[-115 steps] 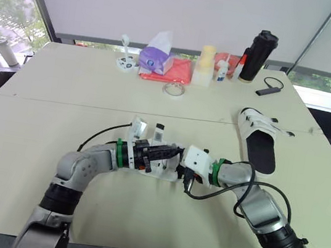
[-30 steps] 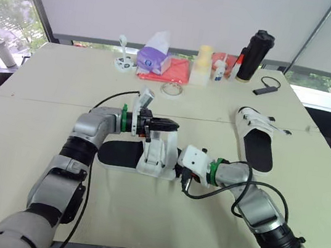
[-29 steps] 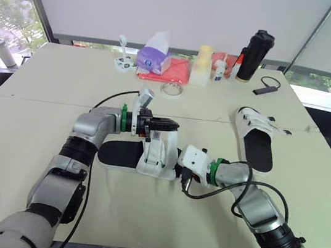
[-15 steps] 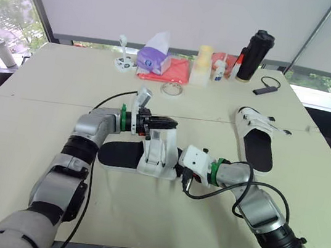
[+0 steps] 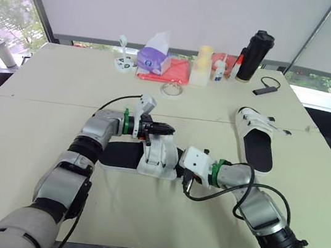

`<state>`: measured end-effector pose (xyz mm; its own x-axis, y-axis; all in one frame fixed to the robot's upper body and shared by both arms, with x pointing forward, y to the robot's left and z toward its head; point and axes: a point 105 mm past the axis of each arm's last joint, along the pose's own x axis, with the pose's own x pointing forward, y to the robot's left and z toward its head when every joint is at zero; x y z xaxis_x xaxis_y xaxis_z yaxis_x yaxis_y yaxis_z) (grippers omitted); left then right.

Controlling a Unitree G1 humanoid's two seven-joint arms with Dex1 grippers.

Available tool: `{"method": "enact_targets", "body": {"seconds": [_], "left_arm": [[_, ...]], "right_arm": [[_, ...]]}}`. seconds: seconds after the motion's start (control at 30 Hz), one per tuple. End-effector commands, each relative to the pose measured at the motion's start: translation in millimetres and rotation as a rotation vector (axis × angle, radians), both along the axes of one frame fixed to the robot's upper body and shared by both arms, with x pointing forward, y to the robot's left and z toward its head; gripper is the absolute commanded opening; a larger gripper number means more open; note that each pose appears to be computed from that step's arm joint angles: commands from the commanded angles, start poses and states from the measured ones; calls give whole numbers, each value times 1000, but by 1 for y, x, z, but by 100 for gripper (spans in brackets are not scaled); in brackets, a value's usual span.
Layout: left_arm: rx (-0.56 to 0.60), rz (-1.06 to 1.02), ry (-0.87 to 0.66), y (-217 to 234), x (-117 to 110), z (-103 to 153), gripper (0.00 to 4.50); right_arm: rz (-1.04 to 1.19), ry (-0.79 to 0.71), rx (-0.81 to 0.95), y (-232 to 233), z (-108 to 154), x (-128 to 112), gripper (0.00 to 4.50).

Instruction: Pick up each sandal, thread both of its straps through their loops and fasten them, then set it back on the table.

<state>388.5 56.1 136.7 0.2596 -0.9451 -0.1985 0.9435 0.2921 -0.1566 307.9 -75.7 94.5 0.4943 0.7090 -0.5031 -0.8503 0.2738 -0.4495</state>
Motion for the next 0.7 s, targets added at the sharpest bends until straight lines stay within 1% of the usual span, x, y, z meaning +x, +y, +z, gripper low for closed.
{"method": "enact_targets", "body": {"seconds": [0.03,0.2,0.3,0.47,0.57,0.67,0.7], "left_arm": [[103,-14,27,7,-2,-11,8],[156,-16,78,9,-4,-21,8],[154,-7,144,8,-7,-29,8],[172,-8,172,9,-11,-40,8],[158,3,174,8,-10,-39,106],[142,40,153,8,-4,-36,252],[139,53,142,9,-2,-35,310]], "right_arm": [[-30,99,-64,-12,-26,-7,0],[-29,99,-64,-12,-26,-6,0],[-28,97,-63,-12,-25,-5,0],[-26,95,-63,-11,-25,-5,0],[-26,95,-62,-11,-25,-4,0],[-25,95,-63,-11,-25,-4,0],[-25,95,-63,-11,-25,-4,0]]}}
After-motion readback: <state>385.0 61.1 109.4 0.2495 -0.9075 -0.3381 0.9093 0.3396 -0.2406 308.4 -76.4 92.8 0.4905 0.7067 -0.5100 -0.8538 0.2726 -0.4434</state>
